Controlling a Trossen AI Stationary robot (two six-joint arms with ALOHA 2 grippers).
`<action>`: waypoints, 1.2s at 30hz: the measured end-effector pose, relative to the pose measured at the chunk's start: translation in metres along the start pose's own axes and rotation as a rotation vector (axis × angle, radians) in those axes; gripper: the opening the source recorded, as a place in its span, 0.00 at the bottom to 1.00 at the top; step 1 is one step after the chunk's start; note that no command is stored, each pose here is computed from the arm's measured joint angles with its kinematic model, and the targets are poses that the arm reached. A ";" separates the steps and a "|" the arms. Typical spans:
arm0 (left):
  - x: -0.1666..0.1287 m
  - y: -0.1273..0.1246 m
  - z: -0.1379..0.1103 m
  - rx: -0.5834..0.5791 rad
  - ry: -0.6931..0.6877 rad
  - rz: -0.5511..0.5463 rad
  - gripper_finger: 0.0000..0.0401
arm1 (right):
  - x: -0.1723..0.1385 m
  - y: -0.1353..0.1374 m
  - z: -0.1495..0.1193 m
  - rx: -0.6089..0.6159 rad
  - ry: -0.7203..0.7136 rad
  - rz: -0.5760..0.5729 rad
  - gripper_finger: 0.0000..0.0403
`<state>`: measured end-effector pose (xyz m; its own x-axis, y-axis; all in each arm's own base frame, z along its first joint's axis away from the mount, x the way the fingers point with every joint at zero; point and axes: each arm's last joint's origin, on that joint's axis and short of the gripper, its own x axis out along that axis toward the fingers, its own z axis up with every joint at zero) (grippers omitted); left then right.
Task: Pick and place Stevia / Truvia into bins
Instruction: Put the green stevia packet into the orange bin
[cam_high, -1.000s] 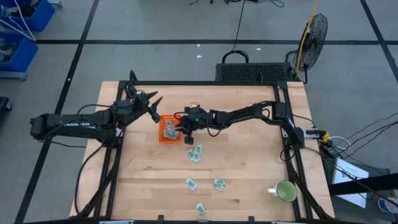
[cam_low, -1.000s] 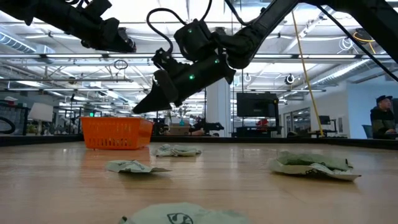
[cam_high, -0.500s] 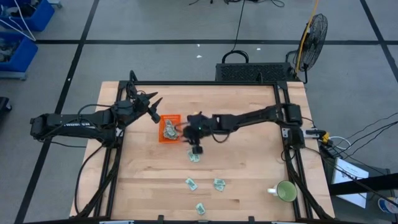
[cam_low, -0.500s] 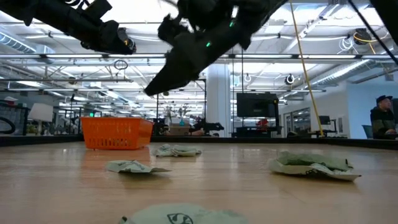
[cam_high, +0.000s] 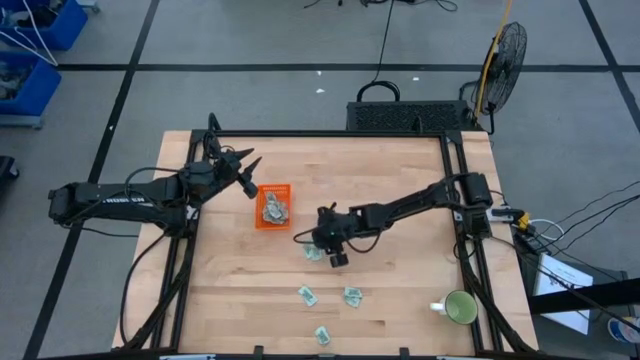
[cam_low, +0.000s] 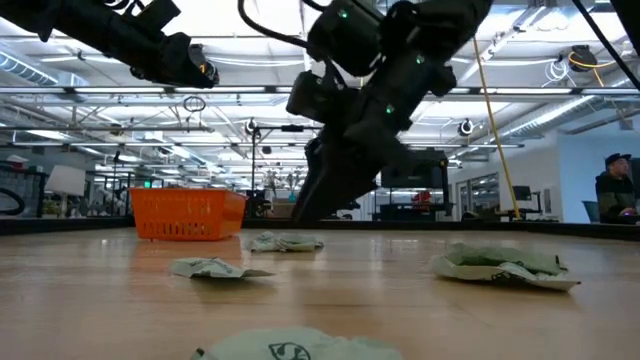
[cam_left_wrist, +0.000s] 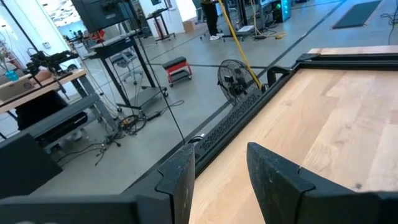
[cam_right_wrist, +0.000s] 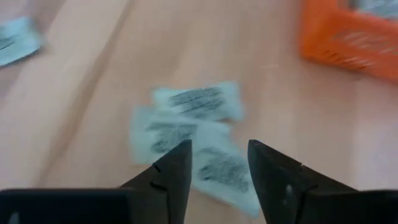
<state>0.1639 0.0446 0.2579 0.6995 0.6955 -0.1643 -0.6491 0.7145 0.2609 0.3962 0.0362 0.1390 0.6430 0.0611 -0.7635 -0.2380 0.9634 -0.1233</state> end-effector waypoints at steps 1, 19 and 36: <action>0.000 0.000 0.000 0.000 0.000 0.000 0.38 | 0.001 -0.001 -0.002 0.009 -0.022 -0.010 0.40; 0.000 0.000 0.000 -0.005 -0.002 0.000 0.38 | 0.010 -0.010 -0.059 0.195 -0.098 -0.017 0.30; 0.000 0.000 0.002 0.000 -0.021 0.003 0.38 | -0.010 -0.055 0.014 0.102 -0.538 -0.150 0.01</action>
<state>0.1644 0.0447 0.2603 0.7036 0.6961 -0.1431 -0.6514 0.7122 0.2616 0.4128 -0.0138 0.1621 0.9511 0.0202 -0.3082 -0.0611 0.9905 -0.1236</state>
